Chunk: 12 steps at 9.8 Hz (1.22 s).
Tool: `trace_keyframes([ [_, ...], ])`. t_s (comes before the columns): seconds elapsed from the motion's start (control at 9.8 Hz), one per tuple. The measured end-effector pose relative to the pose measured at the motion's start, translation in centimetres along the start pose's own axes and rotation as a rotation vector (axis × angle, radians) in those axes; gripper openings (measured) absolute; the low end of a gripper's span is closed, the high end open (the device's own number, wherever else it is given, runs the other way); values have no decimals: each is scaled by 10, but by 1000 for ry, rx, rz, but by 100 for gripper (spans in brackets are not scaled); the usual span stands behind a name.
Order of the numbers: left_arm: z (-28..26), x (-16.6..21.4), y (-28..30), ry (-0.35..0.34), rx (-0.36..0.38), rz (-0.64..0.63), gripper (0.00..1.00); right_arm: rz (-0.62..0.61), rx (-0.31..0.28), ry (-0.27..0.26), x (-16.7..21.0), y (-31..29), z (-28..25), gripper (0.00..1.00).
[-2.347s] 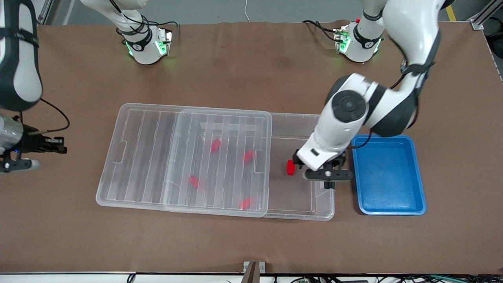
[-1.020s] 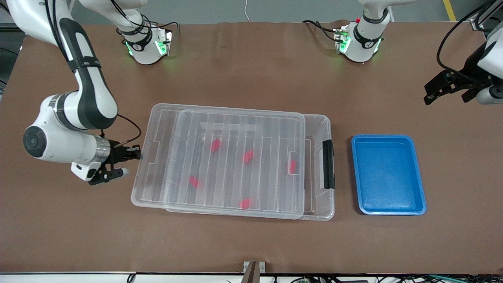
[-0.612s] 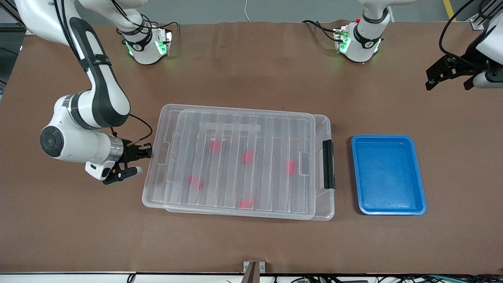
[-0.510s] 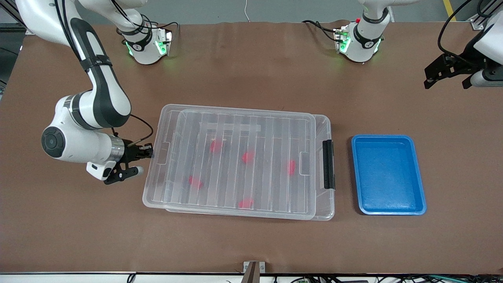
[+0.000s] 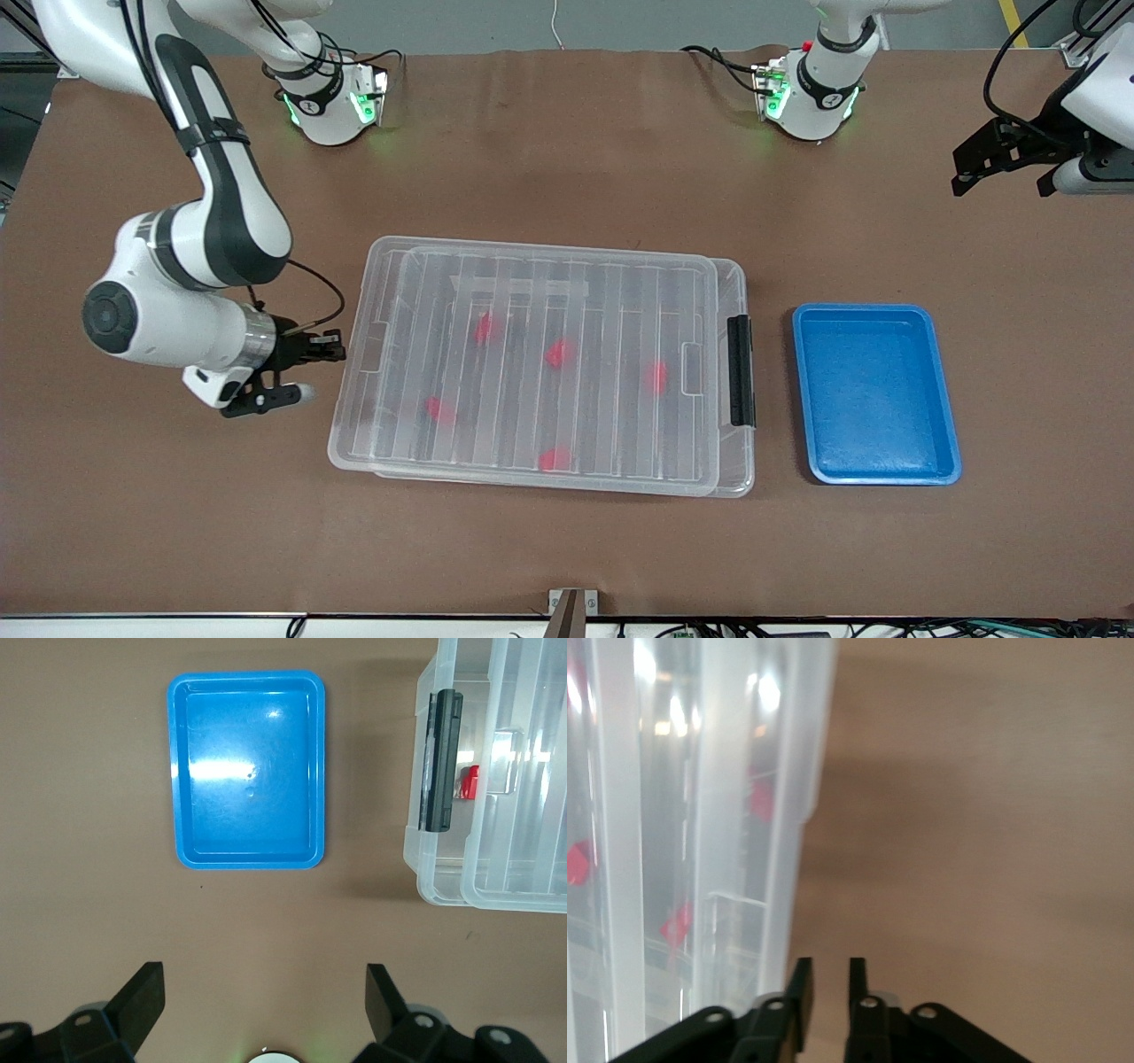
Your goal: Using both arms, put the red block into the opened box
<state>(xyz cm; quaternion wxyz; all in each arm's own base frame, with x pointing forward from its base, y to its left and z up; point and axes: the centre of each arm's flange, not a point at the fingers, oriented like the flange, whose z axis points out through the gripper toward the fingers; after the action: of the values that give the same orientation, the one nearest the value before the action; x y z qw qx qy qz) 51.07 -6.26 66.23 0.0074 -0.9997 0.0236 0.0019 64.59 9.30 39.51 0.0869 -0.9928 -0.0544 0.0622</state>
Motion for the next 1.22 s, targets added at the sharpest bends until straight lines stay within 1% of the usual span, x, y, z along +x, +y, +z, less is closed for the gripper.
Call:
trace_keyframes([
  [0.1,0,0,0,0,0,0,100,24,-60,37,-7,24,-45,45],
  [0.2,0,0,0,-1,0,0,100,53,-92,82,-23,44,-93,62],
  [0.31,0,0,-1,-1,0,-1,100,89,-107,111,-48,61,-139,75],
  [0.41,0,0,-2,-1,0,-4,100,120,-113,122,-78,72,-179,91],
  [0.51,0,0,-3,-1,-1,-5,100,138,-113,120,-108,74,-211,100],
  [0.71,0,1,-3,0,-1,-6,100,157,-105,83,-156,73,-251,100],
  [0.82,0,1,-3,0,-1,-5,100,165,-111,77,-167,74,-261,100],
  [1.02,0,1,-3,0,-1,-6,100,176,-134,79,-167,81,-262,100],
  [1.22,-1,2,-3,3,-1,-6,100,170,-142,78,-164,78,-259,100],
])
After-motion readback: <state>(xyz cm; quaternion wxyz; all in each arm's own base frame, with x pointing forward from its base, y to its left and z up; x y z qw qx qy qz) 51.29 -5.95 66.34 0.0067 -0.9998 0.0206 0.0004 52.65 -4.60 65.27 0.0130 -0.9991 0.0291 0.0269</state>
